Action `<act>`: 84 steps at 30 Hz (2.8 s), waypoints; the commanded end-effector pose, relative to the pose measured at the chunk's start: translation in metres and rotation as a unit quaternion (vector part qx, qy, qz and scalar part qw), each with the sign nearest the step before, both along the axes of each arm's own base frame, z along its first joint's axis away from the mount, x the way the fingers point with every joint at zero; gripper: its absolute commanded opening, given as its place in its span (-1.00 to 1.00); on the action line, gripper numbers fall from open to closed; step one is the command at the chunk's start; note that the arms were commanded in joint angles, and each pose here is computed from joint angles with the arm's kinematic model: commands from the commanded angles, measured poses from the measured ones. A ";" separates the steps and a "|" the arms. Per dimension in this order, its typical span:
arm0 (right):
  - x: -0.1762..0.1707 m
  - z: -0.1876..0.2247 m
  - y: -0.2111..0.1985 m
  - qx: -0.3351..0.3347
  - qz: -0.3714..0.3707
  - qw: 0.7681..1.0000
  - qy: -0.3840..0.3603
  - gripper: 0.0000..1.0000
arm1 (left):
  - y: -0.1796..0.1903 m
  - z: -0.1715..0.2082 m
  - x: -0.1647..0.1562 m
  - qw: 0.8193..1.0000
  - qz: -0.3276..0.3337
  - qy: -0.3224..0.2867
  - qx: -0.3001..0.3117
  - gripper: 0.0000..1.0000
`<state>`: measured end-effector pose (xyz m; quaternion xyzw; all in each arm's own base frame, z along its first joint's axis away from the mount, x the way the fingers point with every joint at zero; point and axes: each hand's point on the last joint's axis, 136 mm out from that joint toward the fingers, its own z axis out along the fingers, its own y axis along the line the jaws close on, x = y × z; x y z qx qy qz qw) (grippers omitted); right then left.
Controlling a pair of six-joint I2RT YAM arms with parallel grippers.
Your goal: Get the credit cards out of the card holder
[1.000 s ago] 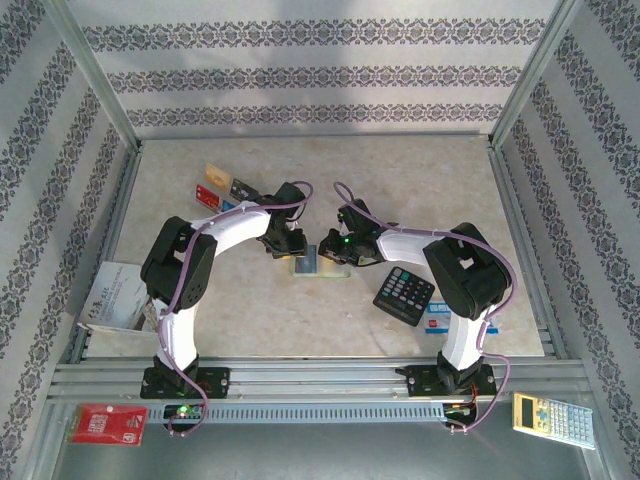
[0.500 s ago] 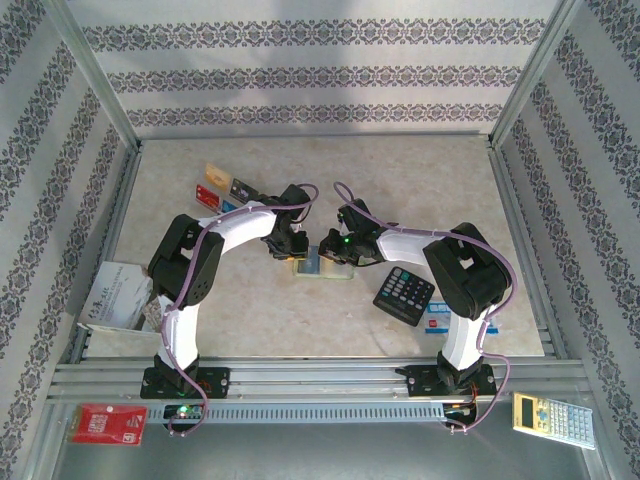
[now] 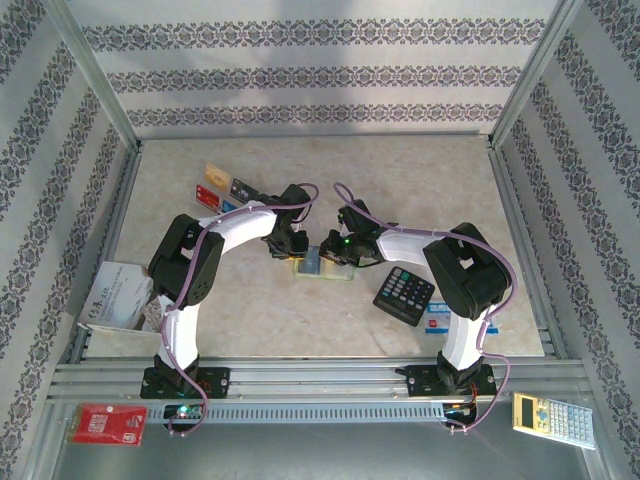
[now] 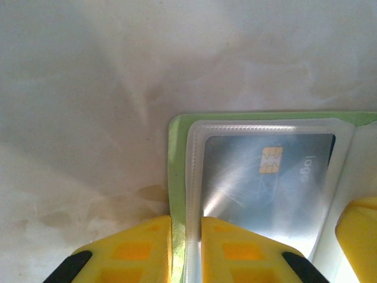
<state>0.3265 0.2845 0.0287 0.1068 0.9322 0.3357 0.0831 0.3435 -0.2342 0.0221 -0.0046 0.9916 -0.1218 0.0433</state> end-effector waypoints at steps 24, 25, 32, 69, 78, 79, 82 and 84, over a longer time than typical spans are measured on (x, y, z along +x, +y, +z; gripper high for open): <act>-0.011 -0.025 -0.010 -0.097 0.017 0.995 0.033 -0.72 | 0.007 -0.031 -0.024 0.998 0.007 0.056 0.019 -0.65; -0.012 -0.025 -0.008 -0.095 0.021 0.995 0.034 -0.71 | 0.006 -0.031 -0.024 0.998 0.008 0.056 0.015 -0.65; -0.016 -0.029 0.011 -0.066 0.046 0.996 0.045 -0.64 | -0.001 -0.032 -0.025 0.998 0.015 0.064 -0.020 -0.65; -0.005 -0.001 -0.027 -0.089 0.011 0.996 -0.001 -1.00 | 0.026 -0.001 -0.008 0.998 0.054 0.010 -0.008 -0.35; -0.007 0.001 -0.034 -0.097 0.007 0.995 -0.002 -1.00 | 0.011 0.029 0.000 0.997 0.053 -0.020 -0.059 -0.34; -0.007 0.001 -0.034 -0.096 0.005 0.995 -0.002 -1.00 | 0.005 0.032 0.001 0.995 0.054 -0.023 -0.080 -0.34; -0.004 0.002 -0.029 -0.081 0.003 0.997 -0.009 -1.00 | -0.018 0.038 0.001 0.987 0.054 -0.019 -0.150 -0.41; -0.003 0.003 -0.026 -0.072 0.005 0.997 -0.008 -1.00 | -0.026 0.037 0.003 0.983 0.057 -0.018 -0.172 -0.47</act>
